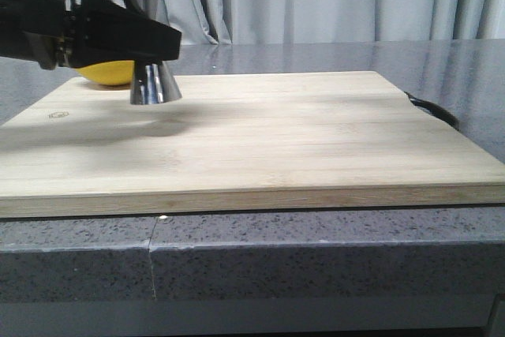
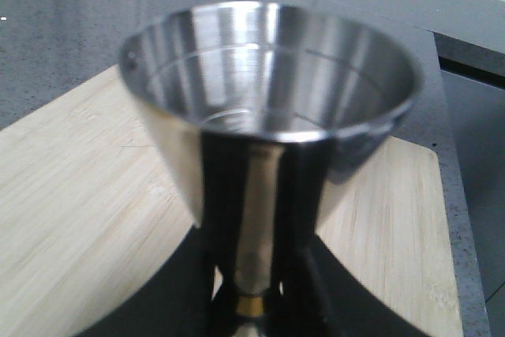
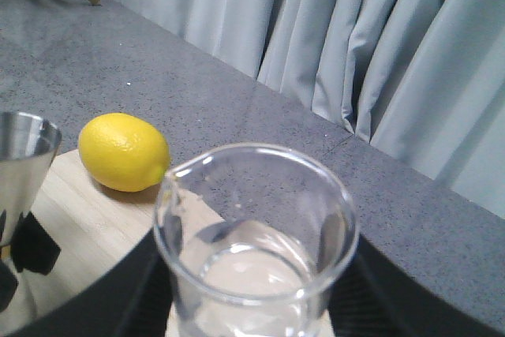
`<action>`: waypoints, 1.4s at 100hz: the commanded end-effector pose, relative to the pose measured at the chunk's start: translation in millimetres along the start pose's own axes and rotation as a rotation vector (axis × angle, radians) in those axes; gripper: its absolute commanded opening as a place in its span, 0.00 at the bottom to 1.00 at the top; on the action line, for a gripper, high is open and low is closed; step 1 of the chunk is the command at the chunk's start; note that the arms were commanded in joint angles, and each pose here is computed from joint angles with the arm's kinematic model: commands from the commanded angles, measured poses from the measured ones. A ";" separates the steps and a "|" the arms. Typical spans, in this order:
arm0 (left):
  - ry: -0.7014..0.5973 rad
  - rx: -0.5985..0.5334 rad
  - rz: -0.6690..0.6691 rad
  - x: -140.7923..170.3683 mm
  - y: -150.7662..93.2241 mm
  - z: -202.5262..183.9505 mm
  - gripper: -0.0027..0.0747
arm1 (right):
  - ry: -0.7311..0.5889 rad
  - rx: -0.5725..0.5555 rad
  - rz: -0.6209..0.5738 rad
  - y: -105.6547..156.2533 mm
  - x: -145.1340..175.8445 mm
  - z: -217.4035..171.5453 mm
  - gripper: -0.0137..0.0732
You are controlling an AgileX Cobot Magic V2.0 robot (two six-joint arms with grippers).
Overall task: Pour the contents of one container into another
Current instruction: 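Lift the beaker with the right gripper above the jigger, then tilt the beaker with the right gripper, pouring liquid into the jigger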
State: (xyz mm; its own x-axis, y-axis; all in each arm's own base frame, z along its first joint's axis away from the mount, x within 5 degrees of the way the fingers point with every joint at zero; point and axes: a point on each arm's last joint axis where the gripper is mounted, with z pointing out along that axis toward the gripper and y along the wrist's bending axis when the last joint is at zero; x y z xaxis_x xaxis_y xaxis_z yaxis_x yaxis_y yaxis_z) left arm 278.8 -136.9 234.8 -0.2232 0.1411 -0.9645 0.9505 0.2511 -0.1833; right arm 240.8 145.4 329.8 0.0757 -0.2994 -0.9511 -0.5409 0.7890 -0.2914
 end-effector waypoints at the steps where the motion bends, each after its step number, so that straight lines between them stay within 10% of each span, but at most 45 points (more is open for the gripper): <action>1: -0.088 0.028 0.032 -23.3 -9.2 2.3 0.06 | -0.117 0.027 -0.039 -8.1 -24.3 3.0 0.34; 140: -0.023 0.118 0.115 -29.2 -27.1 25.7 0.06 | -0.168 -0.100 -0.457 12.0 -50.6 36.9 0.34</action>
State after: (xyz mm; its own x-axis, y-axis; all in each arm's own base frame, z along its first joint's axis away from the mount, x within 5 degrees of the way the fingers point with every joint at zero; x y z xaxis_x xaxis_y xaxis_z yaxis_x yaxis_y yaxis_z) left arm 268.1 -168.4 237.9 -0.1468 0.2361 -0.9606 0.9824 0.1479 -0.1137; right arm 268.1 188.8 343.0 0.3355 -0.5617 -0.7563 -0.5521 0.5333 -0.6409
